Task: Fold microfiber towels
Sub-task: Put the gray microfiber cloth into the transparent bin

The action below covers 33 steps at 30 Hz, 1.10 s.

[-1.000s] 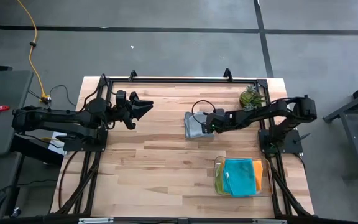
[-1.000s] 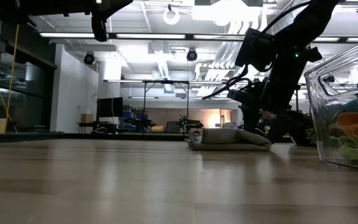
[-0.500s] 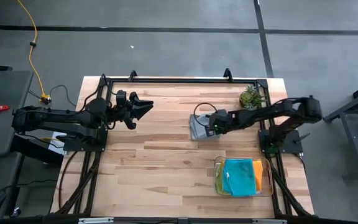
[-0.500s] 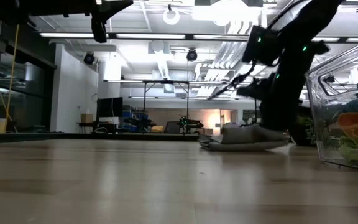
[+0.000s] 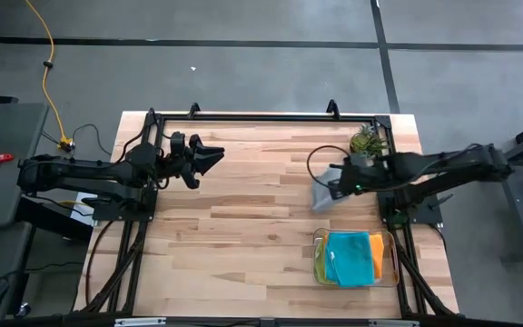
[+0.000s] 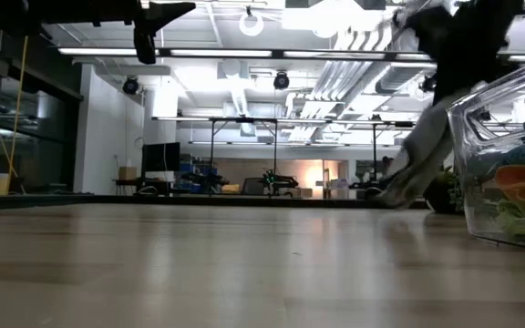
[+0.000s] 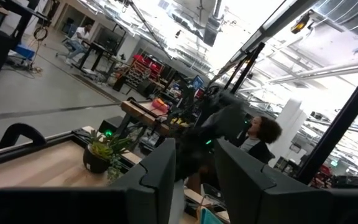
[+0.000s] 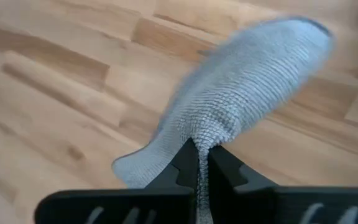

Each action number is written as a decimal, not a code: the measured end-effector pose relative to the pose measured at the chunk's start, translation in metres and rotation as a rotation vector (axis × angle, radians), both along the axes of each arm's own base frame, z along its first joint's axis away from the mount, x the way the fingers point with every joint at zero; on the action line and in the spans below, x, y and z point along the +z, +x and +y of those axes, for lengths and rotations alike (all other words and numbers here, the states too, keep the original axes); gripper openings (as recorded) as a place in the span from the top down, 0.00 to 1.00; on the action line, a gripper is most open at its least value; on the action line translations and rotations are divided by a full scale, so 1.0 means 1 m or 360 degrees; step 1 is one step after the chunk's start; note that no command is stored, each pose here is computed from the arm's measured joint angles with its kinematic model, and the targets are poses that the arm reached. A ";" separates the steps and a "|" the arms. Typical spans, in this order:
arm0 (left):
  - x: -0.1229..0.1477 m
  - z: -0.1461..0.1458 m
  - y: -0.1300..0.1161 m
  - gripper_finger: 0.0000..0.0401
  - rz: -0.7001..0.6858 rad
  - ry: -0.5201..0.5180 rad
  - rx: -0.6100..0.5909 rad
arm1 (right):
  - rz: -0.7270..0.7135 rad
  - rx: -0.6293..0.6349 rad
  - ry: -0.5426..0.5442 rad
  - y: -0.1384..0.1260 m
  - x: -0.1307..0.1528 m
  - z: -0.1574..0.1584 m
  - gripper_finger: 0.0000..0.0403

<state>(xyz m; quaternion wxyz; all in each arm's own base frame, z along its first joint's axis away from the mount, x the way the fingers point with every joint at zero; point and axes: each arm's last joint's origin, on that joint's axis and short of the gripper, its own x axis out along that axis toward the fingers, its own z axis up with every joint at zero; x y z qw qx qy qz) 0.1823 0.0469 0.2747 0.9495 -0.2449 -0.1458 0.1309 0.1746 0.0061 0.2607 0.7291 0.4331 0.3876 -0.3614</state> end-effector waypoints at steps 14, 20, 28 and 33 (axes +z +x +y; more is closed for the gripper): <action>0.000 0.001 0.000 0.75 -0.0001 -0.0012 0.0047 | -0.0231 0.0368 0.0157 -0.028 0.120 0.045 1.00; 0.000 0.001 0.000 0.75 0.0000 -0.0011 0.0047 | -0.0304 0.0470 0.0331 -0.035 0.128 0.072 1.00; -0.001 0.001 0.000 0.75 0.0011 -0.0014 0.0049 | -0.0168 0.0517 0.0446 -0.029 0.114 0.114 1.00; -0.001 0.001 0.000 0.75 0.0011 -0.0016 0.0059 | -0.0220 0.0491 0.0456 -0.027 0.112 0.128 1.00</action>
